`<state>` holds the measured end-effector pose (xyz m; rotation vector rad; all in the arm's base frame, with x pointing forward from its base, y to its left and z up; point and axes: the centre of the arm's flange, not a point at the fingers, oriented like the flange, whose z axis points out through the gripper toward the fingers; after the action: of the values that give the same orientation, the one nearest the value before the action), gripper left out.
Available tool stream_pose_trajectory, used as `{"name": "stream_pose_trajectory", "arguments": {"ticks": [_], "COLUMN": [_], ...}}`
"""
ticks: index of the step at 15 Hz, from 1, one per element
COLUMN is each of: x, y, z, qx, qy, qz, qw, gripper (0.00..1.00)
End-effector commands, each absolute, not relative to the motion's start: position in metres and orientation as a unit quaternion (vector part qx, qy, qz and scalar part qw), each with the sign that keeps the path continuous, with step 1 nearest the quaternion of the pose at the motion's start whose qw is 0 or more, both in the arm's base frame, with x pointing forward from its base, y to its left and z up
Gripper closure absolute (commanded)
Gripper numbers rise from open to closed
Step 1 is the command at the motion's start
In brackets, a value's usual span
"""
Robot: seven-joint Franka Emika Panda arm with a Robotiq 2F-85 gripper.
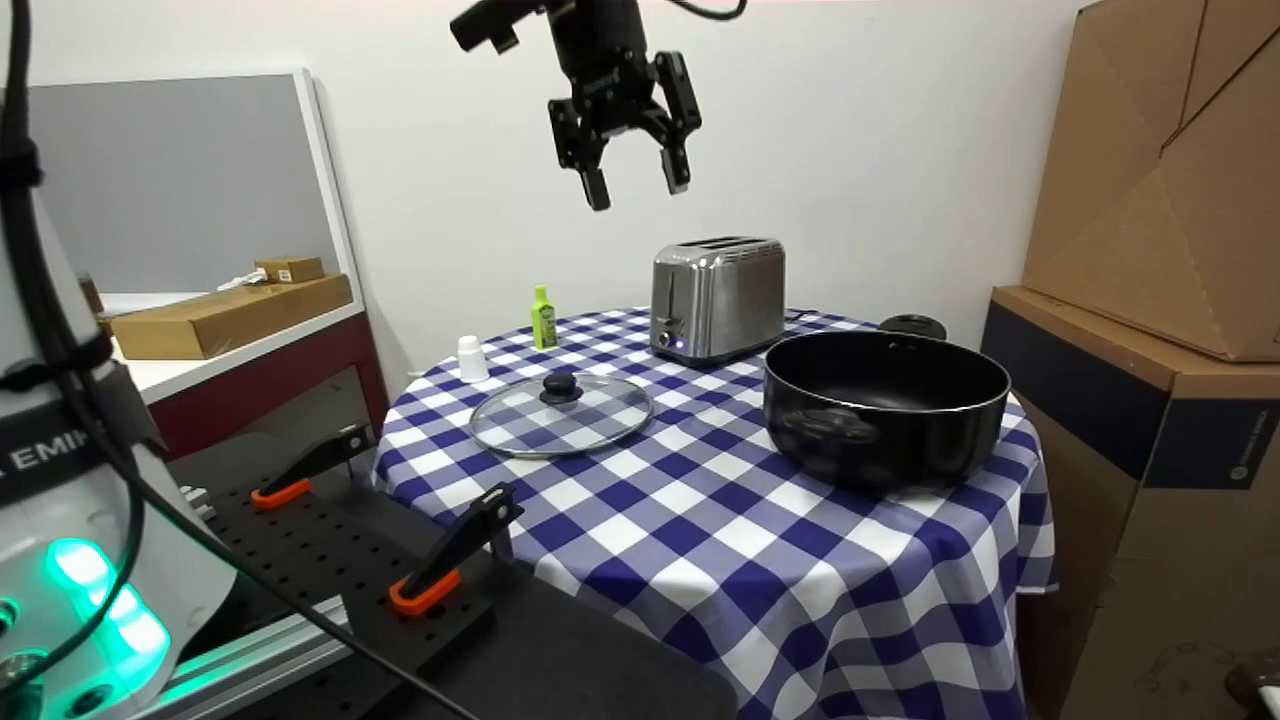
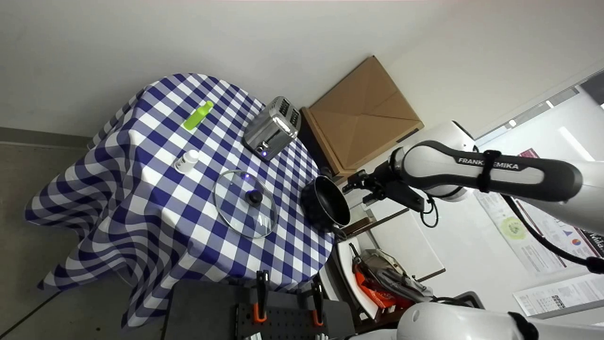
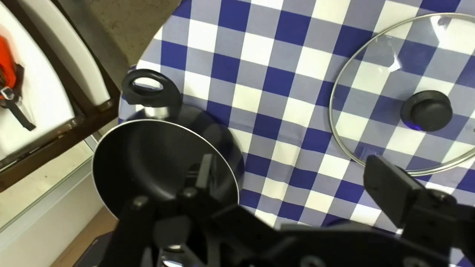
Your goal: Push the toaster lever up
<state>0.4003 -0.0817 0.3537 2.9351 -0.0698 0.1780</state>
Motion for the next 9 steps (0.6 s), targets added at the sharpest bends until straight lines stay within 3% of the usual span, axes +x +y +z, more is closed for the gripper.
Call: {"name": "stream_pose_trajectory", "arguments": {"ticks": [1,9], "x": [0.454,0.522], "y": [-0.075,-0.058], "z": [0.302,0.209], "qx": [0.992,0.990], "qy": [-0.016,0.011], "qz": [0.067,0.093], "qw": [0.106,0.109], "gripper": [0.00,0.00]}}
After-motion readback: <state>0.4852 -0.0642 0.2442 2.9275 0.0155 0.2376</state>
